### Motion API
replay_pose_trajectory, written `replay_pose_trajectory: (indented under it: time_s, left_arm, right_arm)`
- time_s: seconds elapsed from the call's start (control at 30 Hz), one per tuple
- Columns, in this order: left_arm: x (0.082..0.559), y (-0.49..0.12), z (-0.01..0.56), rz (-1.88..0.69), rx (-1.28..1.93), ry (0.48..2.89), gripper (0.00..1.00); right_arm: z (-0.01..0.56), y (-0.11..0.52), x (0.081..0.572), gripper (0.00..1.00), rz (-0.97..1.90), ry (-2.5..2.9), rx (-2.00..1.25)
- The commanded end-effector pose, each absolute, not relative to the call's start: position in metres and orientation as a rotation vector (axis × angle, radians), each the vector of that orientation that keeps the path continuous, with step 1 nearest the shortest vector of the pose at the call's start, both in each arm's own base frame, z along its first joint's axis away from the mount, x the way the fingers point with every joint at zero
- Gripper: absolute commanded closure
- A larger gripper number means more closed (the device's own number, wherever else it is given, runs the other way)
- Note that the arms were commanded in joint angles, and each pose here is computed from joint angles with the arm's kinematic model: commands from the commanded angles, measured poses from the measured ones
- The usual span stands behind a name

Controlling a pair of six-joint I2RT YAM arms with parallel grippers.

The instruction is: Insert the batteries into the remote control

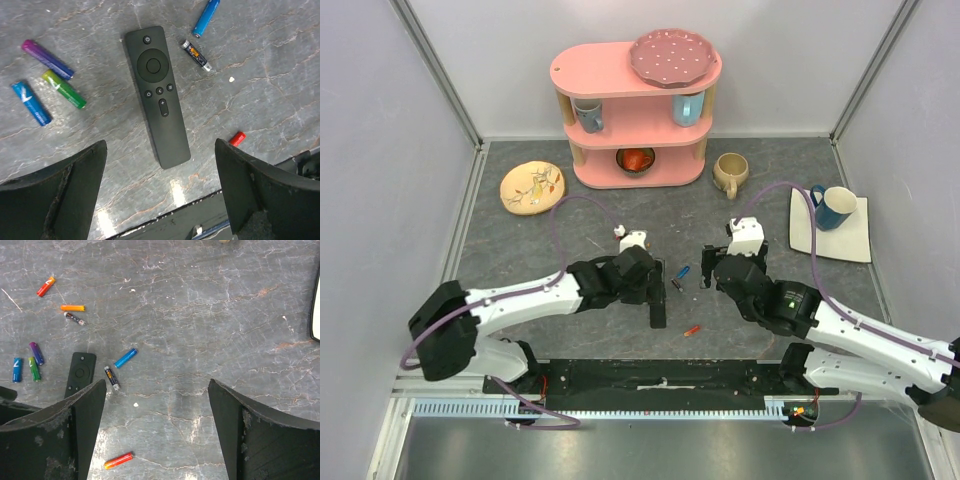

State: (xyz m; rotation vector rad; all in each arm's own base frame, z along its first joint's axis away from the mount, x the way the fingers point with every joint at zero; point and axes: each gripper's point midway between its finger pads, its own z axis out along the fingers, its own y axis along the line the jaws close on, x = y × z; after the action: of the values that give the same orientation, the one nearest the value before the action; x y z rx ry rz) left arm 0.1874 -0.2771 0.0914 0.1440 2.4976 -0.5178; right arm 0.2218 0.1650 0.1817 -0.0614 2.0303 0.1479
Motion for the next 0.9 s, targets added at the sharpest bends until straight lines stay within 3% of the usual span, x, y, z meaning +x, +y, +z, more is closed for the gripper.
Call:
replay_pose_trajectory:
  time_s: [0.0, 0.33, 0.87]
  left_arm:
    - [0.208, -0.297, 0.094, -0.487, 0.045, 2.469, 0.07]
    - [0.220, -0.317, 0.061, -0.357, 0.072, 2.556, 0.08]
    - [0.227, -0.313, 0.024, -0.175, 0.107, 2.612, 0.23]
  right_arm:
    - [0.182, 0.159, 0.223, 0.09, 0.127, 2.016, -0.066]
    - [0.178, 0.155, 0.220, 0.09, 0.133, 2.017, -0.058]
    - [0.178, 0.152, 0.219, 0.09, 0.143, 2.012, -0.042]
